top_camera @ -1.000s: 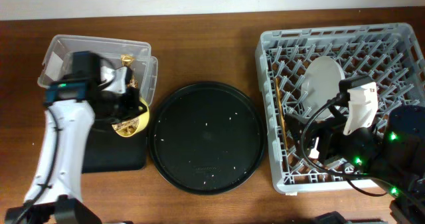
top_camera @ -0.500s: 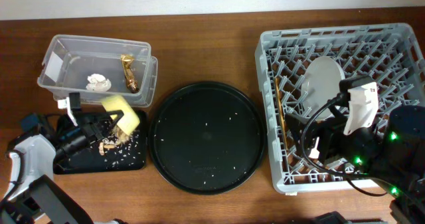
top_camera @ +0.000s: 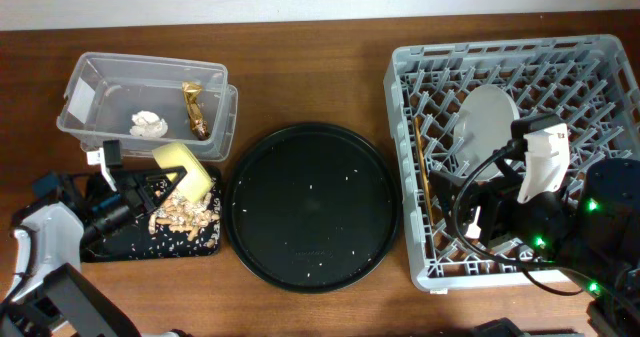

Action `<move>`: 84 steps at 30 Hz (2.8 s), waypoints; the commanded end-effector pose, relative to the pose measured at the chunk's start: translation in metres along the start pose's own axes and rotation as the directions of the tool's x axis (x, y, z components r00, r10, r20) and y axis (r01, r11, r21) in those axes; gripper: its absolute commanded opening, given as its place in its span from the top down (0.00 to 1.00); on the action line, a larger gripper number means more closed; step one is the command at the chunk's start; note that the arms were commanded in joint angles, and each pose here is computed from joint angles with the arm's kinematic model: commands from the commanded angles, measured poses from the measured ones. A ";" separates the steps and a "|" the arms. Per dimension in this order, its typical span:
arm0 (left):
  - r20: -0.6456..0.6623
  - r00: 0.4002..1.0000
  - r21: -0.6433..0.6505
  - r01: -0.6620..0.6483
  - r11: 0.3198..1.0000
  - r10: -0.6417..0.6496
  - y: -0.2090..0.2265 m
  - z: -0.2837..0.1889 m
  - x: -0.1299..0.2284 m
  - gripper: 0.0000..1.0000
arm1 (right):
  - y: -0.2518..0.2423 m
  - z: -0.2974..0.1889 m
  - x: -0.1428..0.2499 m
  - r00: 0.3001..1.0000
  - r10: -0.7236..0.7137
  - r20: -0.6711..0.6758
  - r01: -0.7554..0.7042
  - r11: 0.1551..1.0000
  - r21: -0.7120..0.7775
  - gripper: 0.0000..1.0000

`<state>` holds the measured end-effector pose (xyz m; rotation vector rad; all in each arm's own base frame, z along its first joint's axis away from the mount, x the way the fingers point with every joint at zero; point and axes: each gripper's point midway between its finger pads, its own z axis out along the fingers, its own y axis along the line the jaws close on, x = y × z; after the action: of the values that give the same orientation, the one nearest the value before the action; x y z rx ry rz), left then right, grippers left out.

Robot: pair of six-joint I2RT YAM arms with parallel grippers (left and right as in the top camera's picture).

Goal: Sort waste into correct bins and load items into the dishwasher rack

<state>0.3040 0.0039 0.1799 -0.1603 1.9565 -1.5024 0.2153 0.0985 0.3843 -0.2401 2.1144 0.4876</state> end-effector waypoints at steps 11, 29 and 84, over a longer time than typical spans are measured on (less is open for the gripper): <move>0.006 0.998 0.021 -0.069 0.997 0.069 -0.004 0.002 0.000 1.00 | 0.002 -0.001 -0.001 1.000 -0.010 0.004 0.010 1.000 -0.009 0.02; -0.083 0.993 0.096 -0.073 0.993 0.081 -0.029 0.026 0.023 1.00 | 0.002 -0.001 -0.001 1.000 -0.010 0.004 0.010 1.000 -0.009 0.02; -0.411 0.906 0.315 0.035 0.948 0.103 -0.135 0.406 0.183 1.00 | 0.002 -0.001 -0.001 1.000 -0.010 0.004 0.010 1.000 -0.009 0.02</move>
<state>0.3449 -0.4555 0.1921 0.4802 1.9128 -1.9358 0.2154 0.0985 0.3839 -0.2393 2.1161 0.4880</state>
